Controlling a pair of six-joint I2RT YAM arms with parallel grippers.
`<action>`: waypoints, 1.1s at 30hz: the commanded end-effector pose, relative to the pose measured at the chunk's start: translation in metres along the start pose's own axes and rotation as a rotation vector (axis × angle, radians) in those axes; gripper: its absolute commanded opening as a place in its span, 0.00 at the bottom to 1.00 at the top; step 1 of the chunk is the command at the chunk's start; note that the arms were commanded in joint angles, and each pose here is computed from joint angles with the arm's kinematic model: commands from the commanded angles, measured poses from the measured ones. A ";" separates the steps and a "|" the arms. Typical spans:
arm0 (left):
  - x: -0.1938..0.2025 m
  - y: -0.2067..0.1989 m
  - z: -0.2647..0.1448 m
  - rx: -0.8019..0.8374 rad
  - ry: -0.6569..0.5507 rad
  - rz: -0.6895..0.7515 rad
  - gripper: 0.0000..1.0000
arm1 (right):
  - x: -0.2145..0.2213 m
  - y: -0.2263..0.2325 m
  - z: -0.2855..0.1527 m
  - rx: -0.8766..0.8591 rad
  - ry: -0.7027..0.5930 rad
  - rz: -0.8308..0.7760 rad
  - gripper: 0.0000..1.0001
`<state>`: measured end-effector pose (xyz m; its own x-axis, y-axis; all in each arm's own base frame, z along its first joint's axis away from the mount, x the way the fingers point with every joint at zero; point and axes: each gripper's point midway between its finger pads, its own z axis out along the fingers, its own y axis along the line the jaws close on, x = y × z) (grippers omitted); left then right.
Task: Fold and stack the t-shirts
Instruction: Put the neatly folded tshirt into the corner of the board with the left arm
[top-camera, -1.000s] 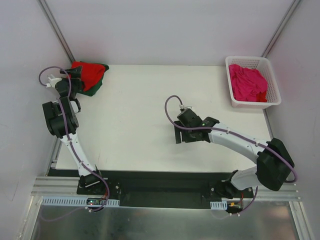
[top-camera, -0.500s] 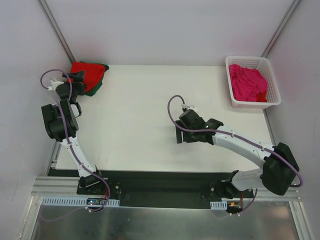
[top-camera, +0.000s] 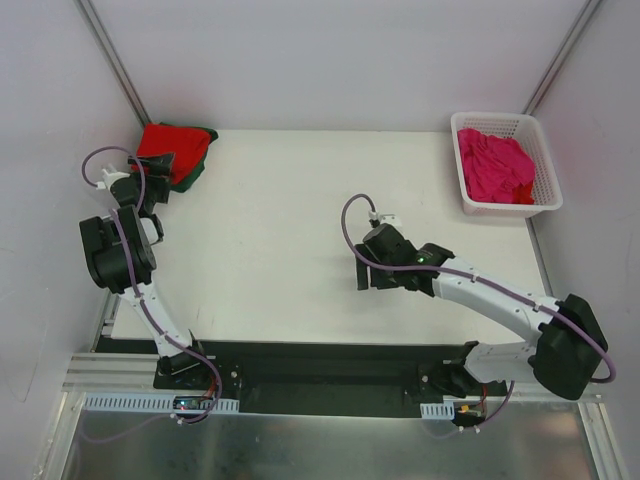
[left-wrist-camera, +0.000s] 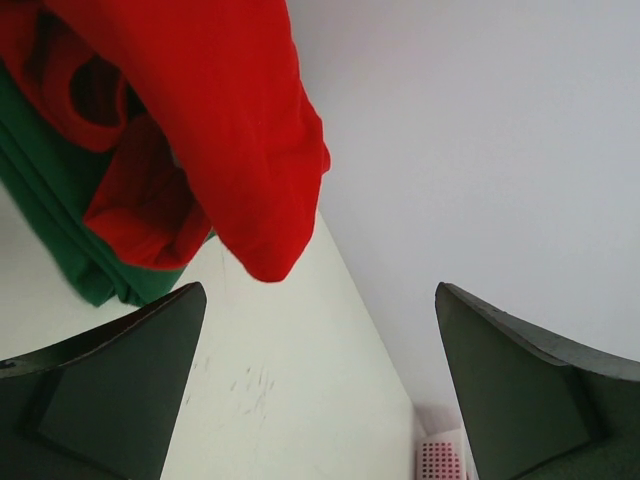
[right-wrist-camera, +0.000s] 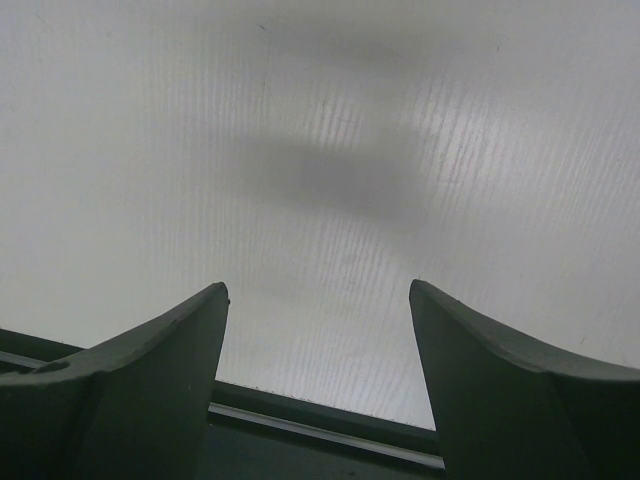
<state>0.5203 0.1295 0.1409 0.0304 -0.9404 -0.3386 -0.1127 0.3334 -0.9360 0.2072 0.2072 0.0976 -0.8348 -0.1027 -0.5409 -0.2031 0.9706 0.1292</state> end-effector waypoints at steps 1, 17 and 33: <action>-0.006 -0.029 -0.015 0.066 0.001 0.093 0.99 | -0.006 0.001 -0.007 -0.007 -0.042 0.021 0.77; 0.027 -0.100 -0.064 0.228 0.222 0.163 0.93 | -0.002 -0.003 -0.006 -0.005 -0.058 0.020 0.77; 0.010 -0.117 0.042 0.376 0.278 0.074 0.00 | -0.002 -0.004 0.002 0.025 -0.042 0.006 0.77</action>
<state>0.5576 0.0896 0.2299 -0.2332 -0.8895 -0.3928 0.1902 0.3544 -0.9155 0.2056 0.2046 0.0952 -0.8227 -0.0977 -0.5601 -0.2032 0.9706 0.1291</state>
